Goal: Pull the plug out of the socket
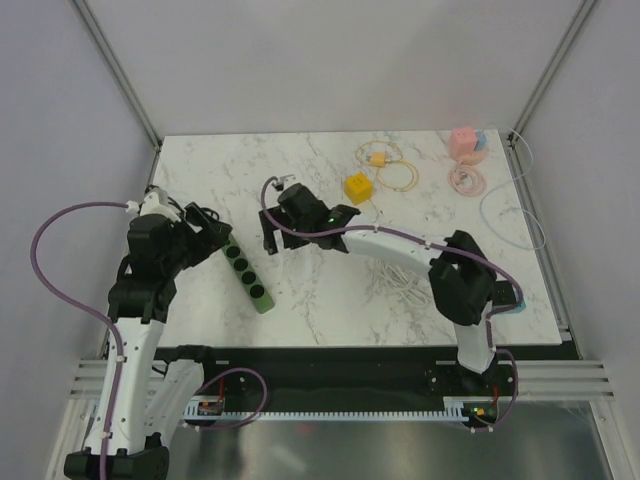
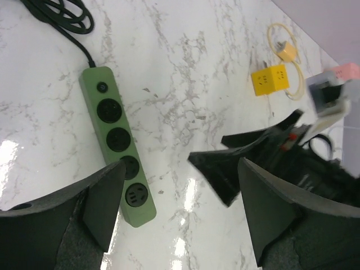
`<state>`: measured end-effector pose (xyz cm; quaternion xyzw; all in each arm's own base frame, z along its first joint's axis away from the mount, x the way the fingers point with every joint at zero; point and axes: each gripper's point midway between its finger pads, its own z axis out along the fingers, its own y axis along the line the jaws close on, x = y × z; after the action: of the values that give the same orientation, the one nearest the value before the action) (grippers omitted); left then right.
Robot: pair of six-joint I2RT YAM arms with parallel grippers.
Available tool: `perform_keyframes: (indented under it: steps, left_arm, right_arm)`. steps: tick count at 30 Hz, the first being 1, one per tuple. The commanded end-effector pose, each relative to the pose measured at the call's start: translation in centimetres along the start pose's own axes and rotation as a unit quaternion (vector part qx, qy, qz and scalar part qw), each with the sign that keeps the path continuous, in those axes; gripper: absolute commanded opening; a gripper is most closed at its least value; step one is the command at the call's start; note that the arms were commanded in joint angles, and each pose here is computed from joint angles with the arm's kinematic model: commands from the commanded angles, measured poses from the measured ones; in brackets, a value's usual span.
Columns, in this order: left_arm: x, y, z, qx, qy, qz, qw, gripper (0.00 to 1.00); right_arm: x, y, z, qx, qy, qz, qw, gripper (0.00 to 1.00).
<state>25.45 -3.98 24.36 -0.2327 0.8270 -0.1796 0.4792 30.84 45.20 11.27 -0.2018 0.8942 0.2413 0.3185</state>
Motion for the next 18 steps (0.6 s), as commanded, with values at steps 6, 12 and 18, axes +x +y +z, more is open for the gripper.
perform_keyframes:
  steps: [6,12,18]
  left_arm:
    - [4.9,-6.5,-1.6,0.219,0.121,0.019,0.968,0.79]
    - [14.1,-11.5,-1.9,0.353,0.273,0.065,0.893,0.81]
    - [21.1,-15.9,-1.3,0.370,0.356,0.088,0.853,0.81]
  right_arm:
    - [-1.7,-11.8,-12.1,0.176,-0.055,0.109,0.977,0.98]
    - [3.0,-19.3,-20.0,0.263,-0.056,0.166,0.949,0.98]
    - [4.8,-22.4,-26.3,0.334,-0.094,0.236,0.908,0.98]
